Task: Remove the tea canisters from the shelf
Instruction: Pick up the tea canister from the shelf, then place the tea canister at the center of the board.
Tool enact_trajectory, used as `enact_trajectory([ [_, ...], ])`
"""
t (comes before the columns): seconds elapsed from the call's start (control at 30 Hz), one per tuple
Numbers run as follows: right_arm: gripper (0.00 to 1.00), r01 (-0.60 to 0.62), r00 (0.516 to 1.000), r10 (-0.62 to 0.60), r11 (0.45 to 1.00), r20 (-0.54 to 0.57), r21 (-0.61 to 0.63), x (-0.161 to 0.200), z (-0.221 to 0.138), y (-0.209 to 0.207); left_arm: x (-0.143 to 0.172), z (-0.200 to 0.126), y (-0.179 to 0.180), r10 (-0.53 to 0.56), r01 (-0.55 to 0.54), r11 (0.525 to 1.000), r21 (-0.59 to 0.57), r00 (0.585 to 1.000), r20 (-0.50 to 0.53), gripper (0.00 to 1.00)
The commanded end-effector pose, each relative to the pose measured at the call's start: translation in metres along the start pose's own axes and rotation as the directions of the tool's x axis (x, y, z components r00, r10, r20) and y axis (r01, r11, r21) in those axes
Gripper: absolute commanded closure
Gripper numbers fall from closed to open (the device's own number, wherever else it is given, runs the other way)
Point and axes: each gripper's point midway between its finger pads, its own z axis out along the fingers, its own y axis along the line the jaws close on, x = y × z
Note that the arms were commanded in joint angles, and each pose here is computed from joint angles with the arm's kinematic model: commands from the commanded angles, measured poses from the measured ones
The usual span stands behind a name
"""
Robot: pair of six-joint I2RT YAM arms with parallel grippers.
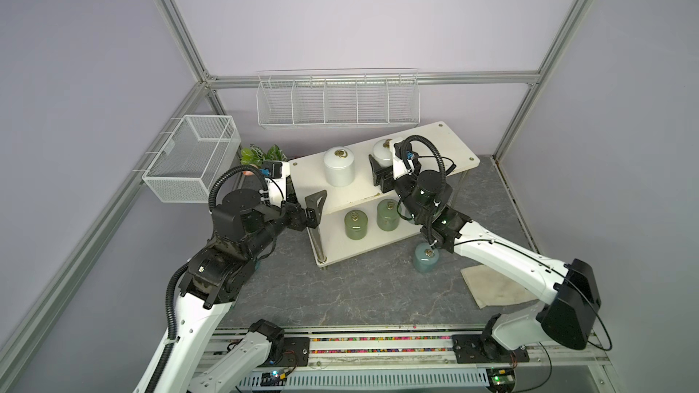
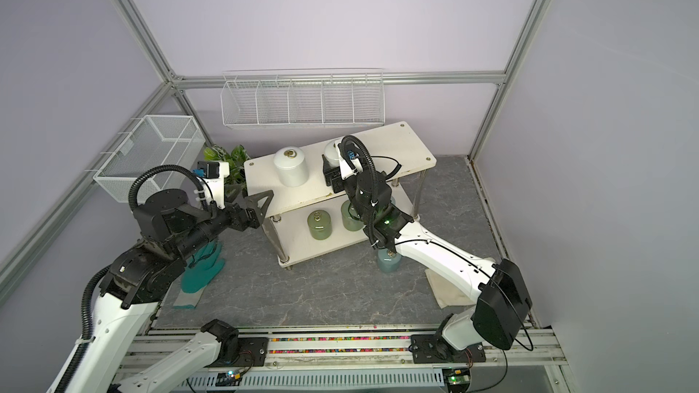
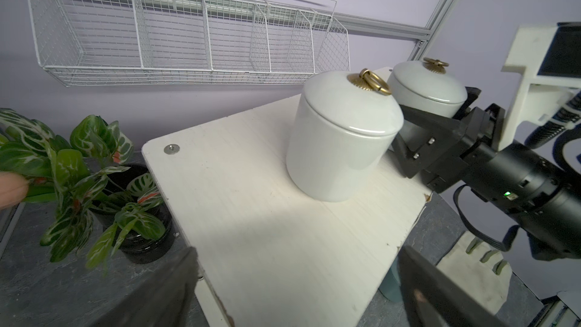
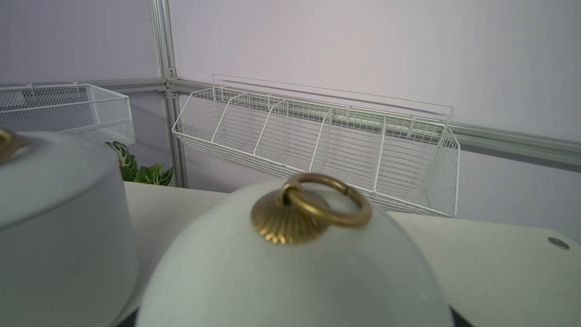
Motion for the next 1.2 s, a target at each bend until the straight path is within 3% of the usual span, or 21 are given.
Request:
enact_trajectory([
  [0.0,0.42,-0.028,0.991,0.025,0.999,0.133,0.025,-0.048,-0.02,-0.016,-0.001,0.001,-0.002,0.012,-0.012,1.0,0.009,1.0,0.002,0.0],
  [0.3,0.42,-0.041,0.984,0.025,0.995,0.174,0.09,-0.064,-0.047,-0.038,-0.002,0.001,-0.004,0.006,-0.006,1.0,0.019,1.0,0.002,0.0],
  [0.8,0.41,-0.035,0.987,0.002,0.979,0.161,0.199,-0.053,-0.105,-0.076,-0.005,0.004,-0.008,0.001,-0.001,0.999,0.037,1.0,0.004,0.0],
  [1.17,0.41,-0.054,0.994,0.023,0.955,0.109,0.291,-0.012,-0.144,-0.103,-0.008,0.005,-0.012,0.0,0.0,0.998,0.057,1.0,-0.003,0.0],
])
